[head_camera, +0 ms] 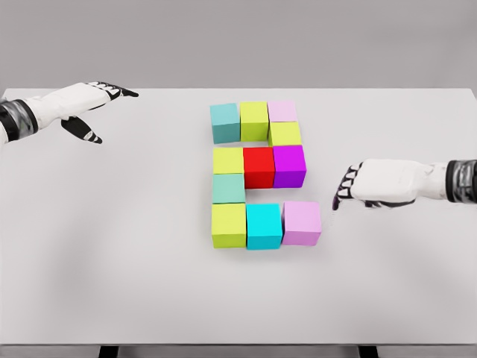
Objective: Assemble the squares on the desktop into the number 2
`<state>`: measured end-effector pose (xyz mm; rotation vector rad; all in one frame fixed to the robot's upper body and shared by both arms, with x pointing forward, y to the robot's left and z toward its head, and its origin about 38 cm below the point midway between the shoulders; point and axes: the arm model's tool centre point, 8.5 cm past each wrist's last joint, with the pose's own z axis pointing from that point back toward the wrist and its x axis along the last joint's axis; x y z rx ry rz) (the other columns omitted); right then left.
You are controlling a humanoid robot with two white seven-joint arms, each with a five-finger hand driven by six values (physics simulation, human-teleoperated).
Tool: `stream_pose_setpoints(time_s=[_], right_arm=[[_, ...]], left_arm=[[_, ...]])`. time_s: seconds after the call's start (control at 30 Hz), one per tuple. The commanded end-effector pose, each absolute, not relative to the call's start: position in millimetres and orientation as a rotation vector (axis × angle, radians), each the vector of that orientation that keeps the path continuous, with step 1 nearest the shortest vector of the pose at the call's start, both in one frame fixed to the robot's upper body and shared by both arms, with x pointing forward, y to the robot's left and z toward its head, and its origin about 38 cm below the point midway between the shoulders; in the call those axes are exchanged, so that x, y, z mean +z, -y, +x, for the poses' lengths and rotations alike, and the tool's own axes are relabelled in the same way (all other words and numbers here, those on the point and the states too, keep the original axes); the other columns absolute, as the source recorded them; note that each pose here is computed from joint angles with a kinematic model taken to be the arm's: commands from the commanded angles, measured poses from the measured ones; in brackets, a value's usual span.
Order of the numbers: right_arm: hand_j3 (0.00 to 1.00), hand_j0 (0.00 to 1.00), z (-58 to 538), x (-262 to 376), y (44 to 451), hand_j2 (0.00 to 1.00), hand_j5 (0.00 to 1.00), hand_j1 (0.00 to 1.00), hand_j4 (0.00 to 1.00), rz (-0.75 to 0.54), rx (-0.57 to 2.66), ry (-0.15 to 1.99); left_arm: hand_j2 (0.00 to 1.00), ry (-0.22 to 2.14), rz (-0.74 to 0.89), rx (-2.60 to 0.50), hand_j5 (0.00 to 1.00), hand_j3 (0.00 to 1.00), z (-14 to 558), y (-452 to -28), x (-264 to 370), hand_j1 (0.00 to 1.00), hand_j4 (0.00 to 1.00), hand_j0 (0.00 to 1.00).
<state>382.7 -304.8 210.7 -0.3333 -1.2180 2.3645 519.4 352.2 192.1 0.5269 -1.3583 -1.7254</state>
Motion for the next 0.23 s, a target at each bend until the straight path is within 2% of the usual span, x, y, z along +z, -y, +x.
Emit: stream_pose_setpoints(time_s=[0.0, 0.1, 0.2], right_arm=[[1.00, 1.00, 392.7, 235.4, 337.7, 1.00, 1.00, 1.00, 1.00, -0.427, 2.281, 1.205], [1.00, 1.00, 405.9, 261.8, 382.0, 1.00, 1.00, 1.00, 1.00, -0.464, 2.070, 1.272], [1.00, 1.00, 406.3, 256.0, 383.1, 1.00, 1.00, 1.00, 1.00, -0.447, 2.053, 1.274]], left_arm=[[1.00, 1.365, 0.526, -1.716, 1.00, 1.00, 519.6, -352.4, 193.0, 1.00, 1.00, 1.00], [1.00, 1.364, 0.526, -1.719, 1.00, 1.00, 519.5, -352.0, 193.1, 1.00, 1.00, 1.00], [1.00, 1.364, 0.526, -1.717, 1.00, 1.00, 519.1, -352.8, 192.8, 1.00, 1.00, 1.00]])
